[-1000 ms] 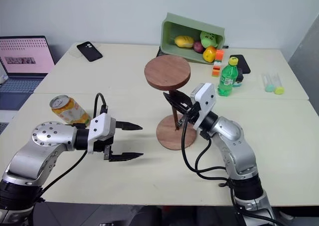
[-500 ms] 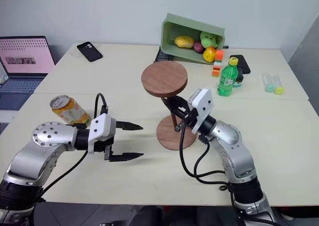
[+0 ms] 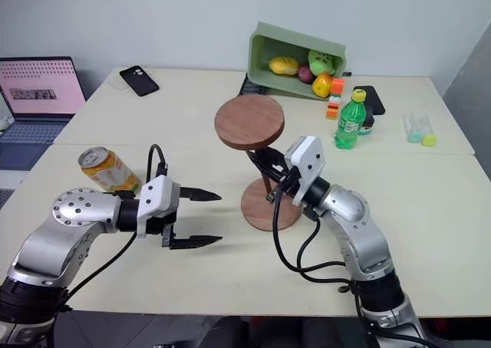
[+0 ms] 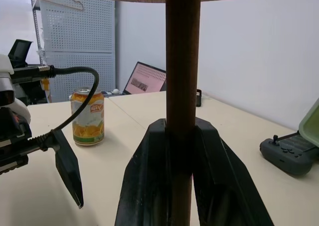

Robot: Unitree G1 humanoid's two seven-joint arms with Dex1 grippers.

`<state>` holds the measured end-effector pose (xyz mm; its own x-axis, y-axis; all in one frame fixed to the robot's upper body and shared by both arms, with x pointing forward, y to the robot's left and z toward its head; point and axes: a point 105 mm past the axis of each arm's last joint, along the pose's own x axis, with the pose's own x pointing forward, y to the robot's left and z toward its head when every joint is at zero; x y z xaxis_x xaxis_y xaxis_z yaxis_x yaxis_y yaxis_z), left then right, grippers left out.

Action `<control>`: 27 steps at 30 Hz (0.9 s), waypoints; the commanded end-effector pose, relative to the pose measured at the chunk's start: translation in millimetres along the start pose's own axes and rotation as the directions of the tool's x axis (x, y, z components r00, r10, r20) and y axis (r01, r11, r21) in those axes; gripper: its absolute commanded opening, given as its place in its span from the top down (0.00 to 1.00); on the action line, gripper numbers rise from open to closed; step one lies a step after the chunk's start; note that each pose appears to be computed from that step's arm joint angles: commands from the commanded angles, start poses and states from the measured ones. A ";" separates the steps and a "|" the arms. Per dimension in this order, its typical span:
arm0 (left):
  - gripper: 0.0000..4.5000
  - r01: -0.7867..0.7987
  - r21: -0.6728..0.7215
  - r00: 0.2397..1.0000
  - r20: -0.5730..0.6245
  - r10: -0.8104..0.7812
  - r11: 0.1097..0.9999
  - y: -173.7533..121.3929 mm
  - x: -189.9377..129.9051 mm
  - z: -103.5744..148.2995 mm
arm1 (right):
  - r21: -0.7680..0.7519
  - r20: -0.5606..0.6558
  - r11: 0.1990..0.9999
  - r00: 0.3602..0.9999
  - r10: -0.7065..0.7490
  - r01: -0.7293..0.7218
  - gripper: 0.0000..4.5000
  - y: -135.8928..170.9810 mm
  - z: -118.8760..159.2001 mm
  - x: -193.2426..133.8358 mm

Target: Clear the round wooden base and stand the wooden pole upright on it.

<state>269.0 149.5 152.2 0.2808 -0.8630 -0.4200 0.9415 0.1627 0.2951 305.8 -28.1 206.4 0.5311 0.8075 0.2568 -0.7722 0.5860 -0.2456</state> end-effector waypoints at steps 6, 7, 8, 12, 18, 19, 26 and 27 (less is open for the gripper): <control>0.00 -0.001 0.028 1.000 0.019 0.000 1.000 -1.3 1.6 5.9 | 0.115 -0.265 0.985 0.960 -0.094 0.128 0.95 -15.4 -70.7 -27.9; 0.00 -0.001 0.027 1.000 0.020 0.000 1.000 -1.2 1.8 5.7 | 0.120 -0.280 0.983 0.955 -0.098 0.136 0.95 -16.1 -74.5 -30.3; 0.00 -0.001 0.026 1.000 0.020 0.000 1.000 -0.8 2.0 5.6 | 0.121 -0.295 0.983 0.950 -0.099 0.140 0.95 -16.5 -77.7 -32.7; 0.00 -0.003 0.022 1.000 0.021 0.003 1.000 -0.1 2.1 6.1 | 0.104 -0.317 0.989 0.946 -0.067 0.105 0.95 -10.6 -79.5 -36.6; 0.00 -0.003 0.020 1.000 0.020 0.002 1.000 0.6 3.2 9.3 | 0.107 -0.307 0.994 0.951 0.017 0.017 0.95 12.1 -72.0 -22.1; 0.00 -0.003 0.020 1.000 0.020 0.002 1.000 0.9 3.5 9.9 | 0.110 -0.311 0.994 0.950 0.013 0.022 0.95 11.7 -73.1 -20.9; 0.00 0.000 0.019 1.000 0.016 -0.001 1.000 0.5 4.3 11.9 | 0.113 -0.400 0.989 0.915 -0.047 0.100 0.95 -5.4 -93.6 -28.6; 0.00 0.001 0.018 1.000 0.015 -0.002 1.000 0.0 4.5 11.8 | 0.104 -0.400 0.991 0.916 -0.036 0.085 0.95 -4.2 -92.6 -27.6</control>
<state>271.2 146.1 150.5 0.2870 -0.8606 -0.4207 0.9450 0.1826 0.2712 311.6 -28.7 191.9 0.5721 0.7998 0.1817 -0.7694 0.6001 -0.2190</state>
